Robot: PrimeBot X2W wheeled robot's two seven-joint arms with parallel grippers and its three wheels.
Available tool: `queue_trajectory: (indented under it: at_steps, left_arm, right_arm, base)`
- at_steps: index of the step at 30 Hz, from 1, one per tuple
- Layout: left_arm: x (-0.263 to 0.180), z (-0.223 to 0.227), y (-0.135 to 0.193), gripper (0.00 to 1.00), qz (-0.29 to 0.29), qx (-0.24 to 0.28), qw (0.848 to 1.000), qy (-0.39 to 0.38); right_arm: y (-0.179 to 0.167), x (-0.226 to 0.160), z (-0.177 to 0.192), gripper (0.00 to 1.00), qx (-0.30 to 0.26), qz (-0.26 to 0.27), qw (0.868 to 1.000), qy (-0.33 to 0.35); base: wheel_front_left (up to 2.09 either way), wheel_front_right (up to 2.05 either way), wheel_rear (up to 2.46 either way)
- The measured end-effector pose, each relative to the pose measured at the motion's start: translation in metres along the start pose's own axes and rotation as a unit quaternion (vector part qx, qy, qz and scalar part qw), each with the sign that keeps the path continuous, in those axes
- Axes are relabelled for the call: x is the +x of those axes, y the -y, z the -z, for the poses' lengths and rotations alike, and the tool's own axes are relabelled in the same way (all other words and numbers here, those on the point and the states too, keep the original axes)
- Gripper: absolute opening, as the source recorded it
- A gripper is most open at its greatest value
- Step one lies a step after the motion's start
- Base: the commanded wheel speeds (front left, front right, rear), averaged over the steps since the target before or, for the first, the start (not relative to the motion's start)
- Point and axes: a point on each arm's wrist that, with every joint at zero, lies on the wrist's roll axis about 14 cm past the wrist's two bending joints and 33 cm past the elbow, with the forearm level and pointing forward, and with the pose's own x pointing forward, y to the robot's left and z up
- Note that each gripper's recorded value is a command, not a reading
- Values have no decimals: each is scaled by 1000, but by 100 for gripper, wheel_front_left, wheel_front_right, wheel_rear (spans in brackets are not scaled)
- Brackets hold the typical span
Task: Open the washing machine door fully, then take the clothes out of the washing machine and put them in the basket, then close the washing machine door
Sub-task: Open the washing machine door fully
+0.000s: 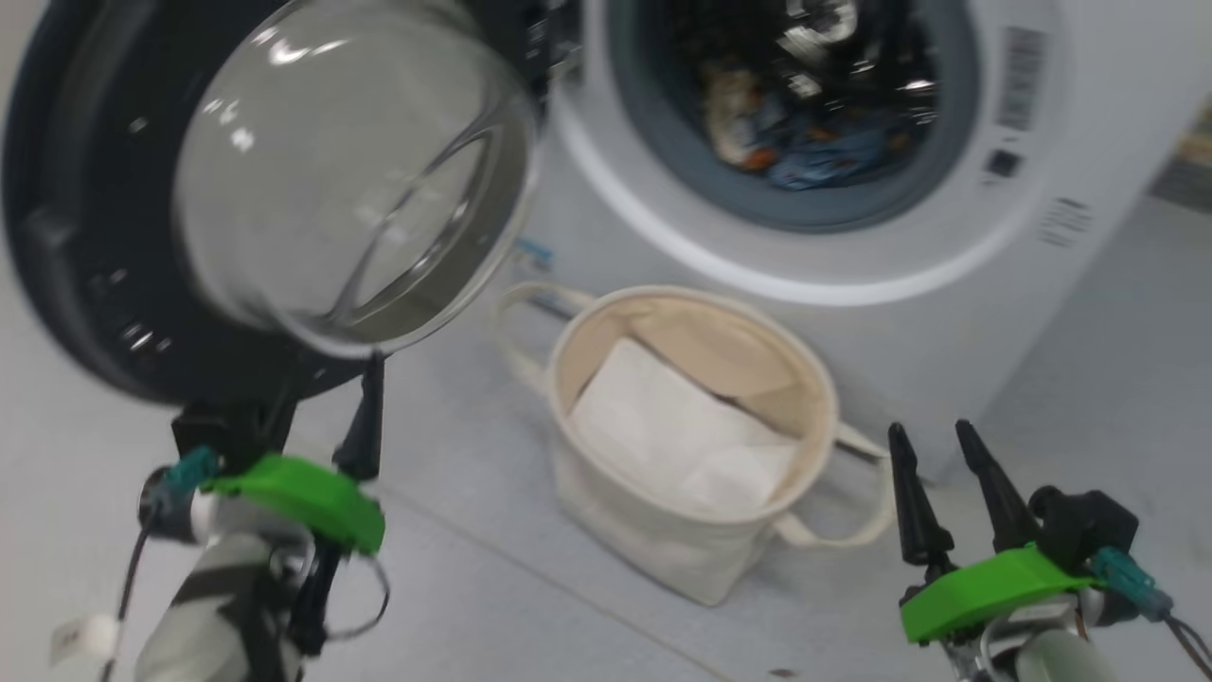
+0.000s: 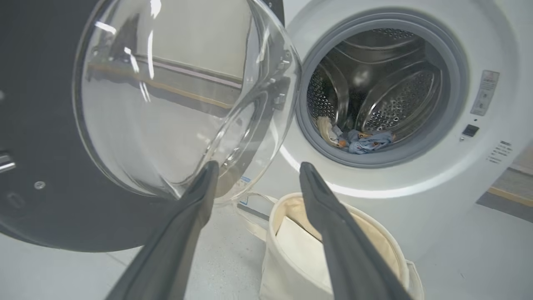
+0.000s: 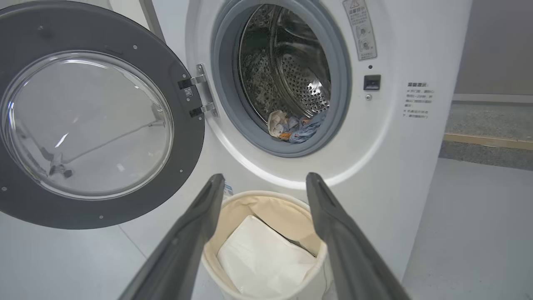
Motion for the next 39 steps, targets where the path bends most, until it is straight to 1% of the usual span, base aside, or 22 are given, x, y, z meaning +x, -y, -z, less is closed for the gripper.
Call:
queue_trajectory:
  at_steps: [3, 6, 7, 11, 16, 19, 24, 27, 34, 39]
  left_arm:
    - [-5, 8, 20, 100, 51, 9, 999, -12]
    - [-6, 7, 31, 100, 83, 2, 996, -10]
    - [-3, 5, 37, 100, 97, -7, 995, -7]
    - [5, 1, 48, 100, 112, -34, 993, 1]
    - [11, 2, 77, 100, 155, -36, 987, -2]
    - [12, 1, 93, 100, 183, -17, 983, -1]
    - [17, 1, 115, 100, 203, -7, 979, 1]
    - [15, 7, 124, 100, 216, -10, 976, -11]
    - [11, 12, 127, 100, 223, -22, 974, -24]
    - [9, 15, 130, 100, 229, -22, 973, -32]
  right_arm:
    - [11, -18, -8, 100, -5, 24, 1000, 8]
    - [24, -34, -18, 100, -11, 49, 999, 20]
    - [34, -46, -25, 100, -15, 67, 997, 28]
    - [54, -69, -35, 100, -20, 105, 993, 41]
    - [74, -97, -46, 100, -25, 149, 987, 56]
    - [84, -111, -50, 100, -27, 170, 983, 63]
    - [99, -131, -55, 100, -31, 201, 977, 70]
    - [106, -139, -58, 100, -32, 215, 973, 74]
    - [109, -143, -59, 100, -33, 221, 972, 76]
    - [110, -143, -60, 100, -33, 223, 971, 78]
  base:
    - [0, 0, 0]
    - [0, 0, 0]
    - [0, 0, 0]
    - [0, 0, 0]
    - [0, 0, 0]
    - [0, 0, 0]
    - [0, 0, 0]
    - [0, 0, 0]
    - [0, 0, 0]
    - [0, 0, 0]
